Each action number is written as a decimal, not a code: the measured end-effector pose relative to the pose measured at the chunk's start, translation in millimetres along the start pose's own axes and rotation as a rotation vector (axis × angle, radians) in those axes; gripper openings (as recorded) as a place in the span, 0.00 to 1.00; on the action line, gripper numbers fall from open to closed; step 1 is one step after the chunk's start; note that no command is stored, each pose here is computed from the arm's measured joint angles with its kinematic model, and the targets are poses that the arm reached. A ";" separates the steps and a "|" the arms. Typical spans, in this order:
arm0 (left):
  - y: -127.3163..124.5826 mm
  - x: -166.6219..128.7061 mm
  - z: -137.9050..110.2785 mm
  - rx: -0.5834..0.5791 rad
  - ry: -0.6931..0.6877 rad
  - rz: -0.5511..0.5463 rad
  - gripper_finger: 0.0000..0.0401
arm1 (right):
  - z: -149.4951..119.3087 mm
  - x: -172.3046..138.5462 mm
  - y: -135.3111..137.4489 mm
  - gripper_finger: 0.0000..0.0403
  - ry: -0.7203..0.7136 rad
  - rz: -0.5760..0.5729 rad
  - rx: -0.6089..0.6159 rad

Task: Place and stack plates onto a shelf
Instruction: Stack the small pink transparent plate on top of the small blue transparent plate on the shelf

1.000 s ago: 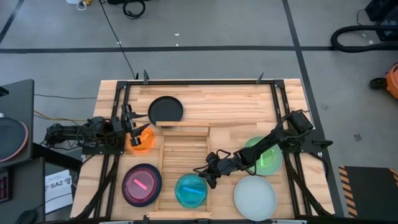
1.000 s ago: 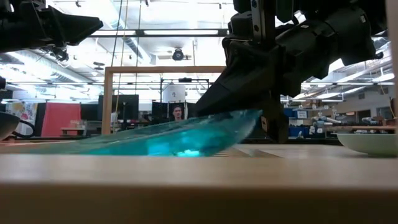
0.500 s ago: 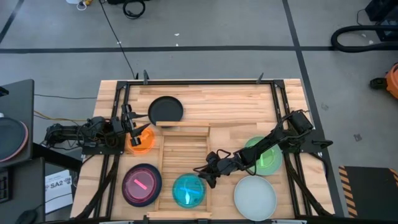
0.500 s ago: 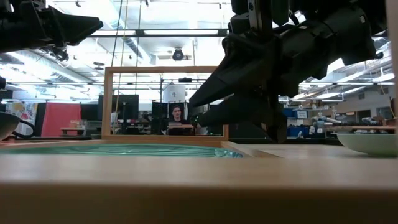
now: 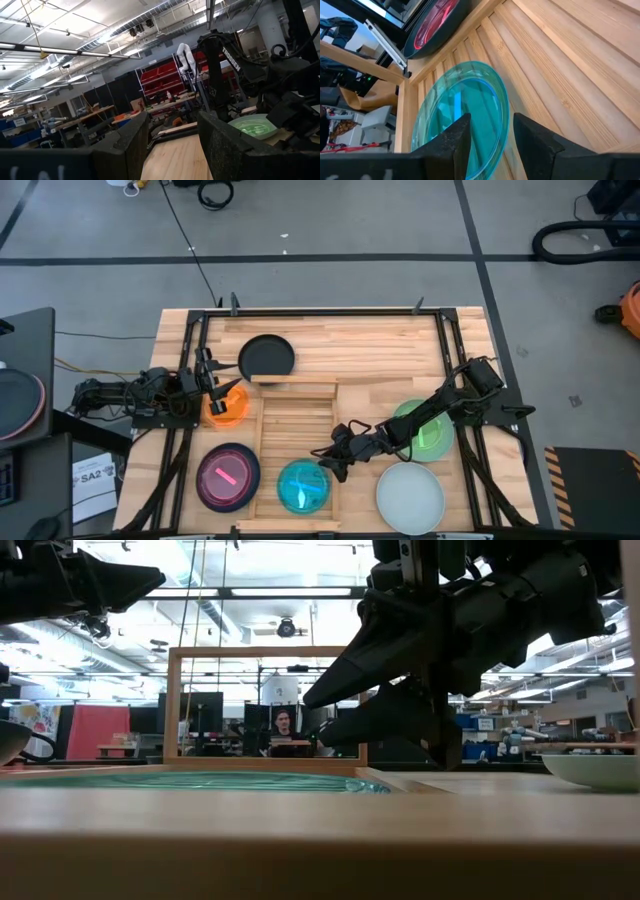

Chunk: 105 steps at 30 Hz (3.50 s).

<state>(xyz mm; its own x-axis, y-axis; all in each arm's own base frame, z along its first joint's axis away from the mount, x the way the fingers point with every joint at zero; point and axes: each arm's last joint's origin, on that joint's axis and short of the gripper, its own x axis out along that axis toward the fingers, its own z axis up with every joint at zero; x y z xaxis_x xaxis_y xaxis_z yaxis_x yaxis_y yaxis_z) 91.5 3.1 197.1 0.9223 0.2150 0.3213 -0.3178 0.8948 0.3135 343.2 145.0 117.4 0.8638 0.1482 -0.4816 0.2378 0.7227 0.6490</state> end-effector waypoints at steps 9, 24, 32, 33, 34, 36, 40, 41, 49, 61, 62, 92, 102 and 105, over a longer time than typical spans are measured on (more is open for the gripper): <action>0.0 0.0 0.0 -0.001 -0.001 0.000 0.44 | 7.7 -7.9 9.1 0.38 0.004 0.047 -0.085; 3.7 0.1 8.3 -0.165 -0.063 0.022 0.44 | 48.3 -90.1 29.5 0.38 0.055 -0.144 -0.277; 11.2 9.7 35.4 -0.298 -0.015 -0.065 0.44 | 80.7 -146.0 17.1 0.38 0.065 -0.293 -0.375; 12.4 11.9 40.1 -0.309 -0.005 -0.077 0.44 | 85.3 -152.7 13.9 0.38 0.060 -0.318 -0.378; 13.2 14.4 44.2 -0.310 0.011 -0.093 0.44 | 89.6 -159.5 10.3 0.38 0.058 -0.346 -0.384; 13.0 20.2 50.4 -0.313 0.061 -0.144 0.44 | 97.9 -171.9 2.8 0.38 0.054 -0.397 -0.395; 12.9 32.0 66.5 -0.334 0.155 -0.274 0.44 | 114.6 -192.1 -11.1 0.38 0.039 -0.462 -0.403; 11.7 34.9 69.4 -0.342 0.187 -0.312 0.44 | 118.7 -196.1 -14.8 0.38 0.033 -0.479 -0.406; -2.5 51.2 88.5 -0.480 0.495 -0.540 0.44 | 143.9 -214.3 -43.2 0.38 0.037 -0.563 -0.381; -45.9 49.1 81.7 -0.607 0.885 -0.720 0.44 | 143.8 -210.1 -87.7 0.38 0.104 -0.568 -0.289; -49.5 48.8 80.5 -0.602 0.905 -0.731 0.44 | 143.3 -209.4 -90.0 0.38 0.104 -0.558 -0.282; -133.9 42.2 22.2 -0.256 1.387 -0.814 0.44 | 140.7 -205.2 -98.9 0.38 0.084 -0.523 -0.267; -143.7 41.4 8.7 -0.207 1.459 -0.801 0.44 | 140.7 -205.2 -98.9 0.38 0.084 -0.523 -0.267; -145.6 41.1 5.7 -0.196 1.475 -0.798 0.44 | 140.7 -205.2 -98.9 0.38 0.084 -0.524 -0.267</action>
<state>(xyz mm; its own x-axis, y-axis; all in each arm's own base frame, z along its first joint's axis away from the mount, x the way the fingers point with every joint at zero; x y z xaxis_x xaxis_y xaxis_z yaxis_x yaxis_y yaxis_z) 174.4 -120.6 169.7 0.2684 -0.2281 -0.9359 0.2220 0.9601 -0.1704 204.9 -51.9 235.0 0.6210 -0.2289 -0.7497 0.4934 0.8573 0.1469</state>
